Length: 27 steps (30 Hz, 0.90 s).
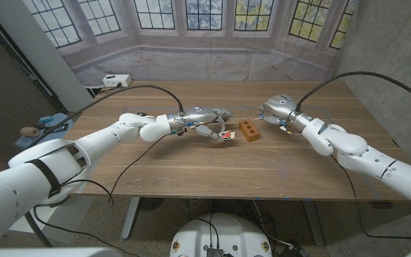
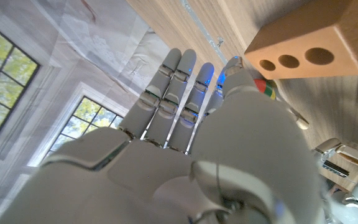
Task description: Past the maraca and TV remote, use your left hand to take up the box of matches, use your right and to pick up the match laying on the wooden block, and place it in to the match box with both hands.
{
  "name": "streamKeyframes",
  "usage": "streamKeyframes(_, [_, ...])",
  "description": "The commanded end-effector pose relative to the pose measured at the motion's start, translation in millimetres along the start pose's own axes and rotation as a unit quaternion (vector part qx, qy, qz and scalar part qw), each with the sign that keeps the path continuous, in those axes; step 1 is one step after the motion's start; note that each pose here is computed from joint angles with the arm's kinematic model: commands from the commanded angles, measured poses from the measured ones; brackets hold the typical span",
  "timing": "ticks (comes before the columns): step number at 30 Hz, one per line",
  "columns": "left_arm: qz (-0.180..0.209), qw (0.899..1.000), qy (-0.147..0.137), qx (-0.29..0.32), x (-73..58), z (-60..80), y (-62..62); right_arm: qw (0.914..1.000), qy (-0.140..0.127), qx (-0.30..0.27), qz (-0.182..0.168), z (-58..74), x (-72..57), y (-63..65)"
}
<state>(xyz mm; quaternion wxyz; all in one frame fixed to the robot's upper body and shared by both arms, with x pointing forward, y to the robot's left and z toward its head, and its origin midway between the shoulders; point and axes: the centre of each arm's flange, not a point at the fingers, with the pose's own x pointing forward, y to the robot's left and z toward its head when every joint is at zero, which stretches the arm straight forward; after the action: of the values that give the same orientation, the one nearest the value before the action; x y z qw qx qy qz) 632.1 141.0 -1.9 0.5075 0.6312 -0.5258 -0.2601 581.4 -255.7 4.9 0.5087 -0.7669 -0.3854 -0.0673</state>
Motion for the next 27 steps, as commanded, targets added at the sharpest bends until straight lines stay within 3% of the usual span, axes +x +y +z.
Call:
streamKeyframes(1, [0.008,1.0,0.0,0.0,1.6,2.3,1.2,0.9983,0.04,0.006,-0.042,7.2,-13.4,-9.2])
streamKeyframes(13, [0.014,1.0,-0.004,0.0,6.3,2.4,3.2,0.9965,0.059,0.009,-0.059,11.1,-20.7,-12.9])
streamKeyframes(27, [0.024,1.0,0.0,-0.008,11.6,-1.7,9.0,0.9902,0.094,0.003,-0.104,14.5,-28.4,-18.0])
